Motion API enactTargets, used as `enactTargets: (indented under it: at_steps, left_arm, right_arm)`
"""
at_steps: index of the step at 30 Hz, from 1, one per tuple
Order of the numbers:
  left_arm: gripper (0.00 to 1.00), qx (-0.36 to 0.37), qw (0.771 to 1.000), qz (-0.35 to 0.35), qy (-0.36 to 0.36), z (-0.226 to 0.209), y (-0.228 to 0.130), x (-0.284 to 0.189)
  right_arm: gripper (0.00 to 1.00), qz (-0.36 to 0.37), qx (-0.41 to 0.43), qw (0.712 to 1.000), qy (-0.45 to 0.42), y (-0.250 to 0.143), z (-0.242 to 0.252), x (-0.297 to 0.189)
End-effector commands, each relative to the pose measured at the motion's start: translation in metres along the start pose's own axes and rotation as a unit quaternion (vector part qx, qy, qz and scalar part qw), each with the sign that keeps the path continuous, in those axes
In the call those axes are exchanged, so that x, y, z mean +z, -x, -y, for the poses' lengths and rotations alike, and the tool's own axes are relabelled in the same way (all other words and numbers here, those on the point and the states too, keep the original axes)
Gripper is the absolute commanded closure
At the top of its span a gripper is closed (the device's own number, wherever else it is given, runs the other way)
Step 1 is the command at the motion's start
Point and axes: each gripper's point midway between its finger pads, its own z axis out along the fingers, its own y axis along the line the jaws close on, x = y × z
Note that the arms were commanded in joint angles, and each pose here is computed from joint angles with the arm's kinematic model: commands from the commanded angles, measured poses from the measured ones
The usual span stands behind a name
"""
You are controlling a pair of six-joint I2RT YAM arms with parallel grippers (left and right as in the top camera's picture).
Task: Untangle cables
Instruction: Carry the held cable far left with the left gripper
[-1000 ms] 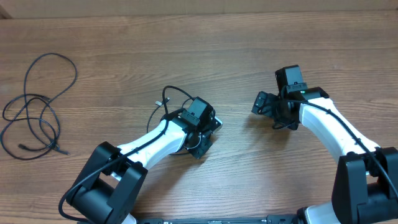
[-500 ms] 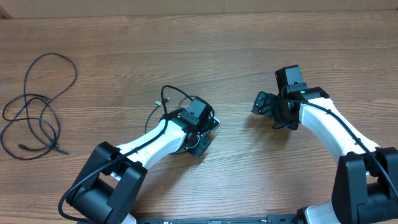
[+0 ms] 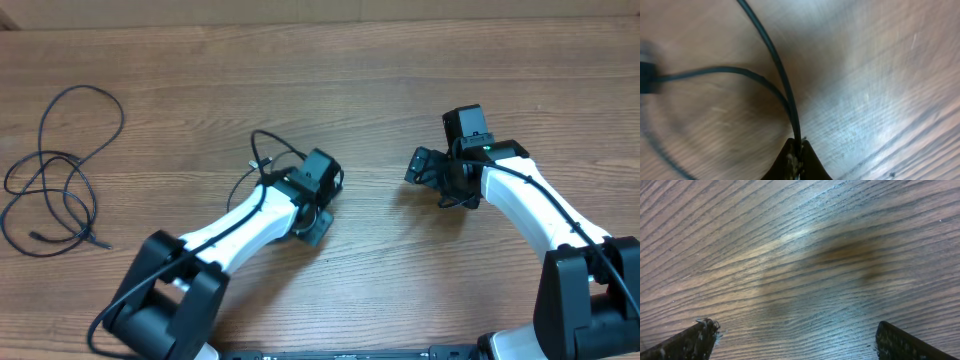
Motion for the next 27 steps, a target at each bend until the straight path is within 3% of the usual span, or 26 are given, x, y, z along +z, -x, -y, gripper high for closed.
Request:
enactTargets:
  at_steps: [1, 6, 10, 11, 16, 23, 27]
  left_arm:
    - [0.96, -0.081, 0.984, 0.146, 0.059, -0.032, 0.065, -0.081]
    - [0.96, -0.139, 0.943, 0.271, 0.134, -0.077, 0.099, -0.171]
    - [0.96, -0.189, 0.899, 0.335, 0.210, -0.119, 0.101, -0.235]
    - [0.96, -0.222, 0.868, 0.356, 0.264, -0.145, 0.093, -0.262]
    - [0.96, -0.311, 0.781, 0.385, 0.380, -0.206, 0.061, -0.313]
    - [0.96, -0.413, 0.667, 0.390, 0.483, -0.285, 0.008, -0.357]
    - [0.96, -0.439, 0.630, 0.361, 0.529, -0.323, -0.031, -0.372]
  right_arm:
    - [0.00, -0.001, 0.004, 1.000, -0.006, -0.001, 0.003, 0.002]
    - [0.00, -0.001, 0.003, 1.000, -0.006, -0.001, 0.003, 0.002]
    - [0.00, -0.001, 0.004, 1.000, -0.006, -0.001, 0.003, 0.002]
    - [0.00, -0.001, 0.003, 1.000, -0.006, -0.001, 0.003, 0.002]
    - [0.00, -0.001, 0.003, 1.000, -0.006, -0.001, 0.003, 0.002]
    - [0.00, -0.001, 0.003, 1.000, -0.006, -0.001, 0.003, 0.002]
    - [0.00, 0.000, 0.004, 1.000, -0.006, -0.001, 0.003, 0.002]
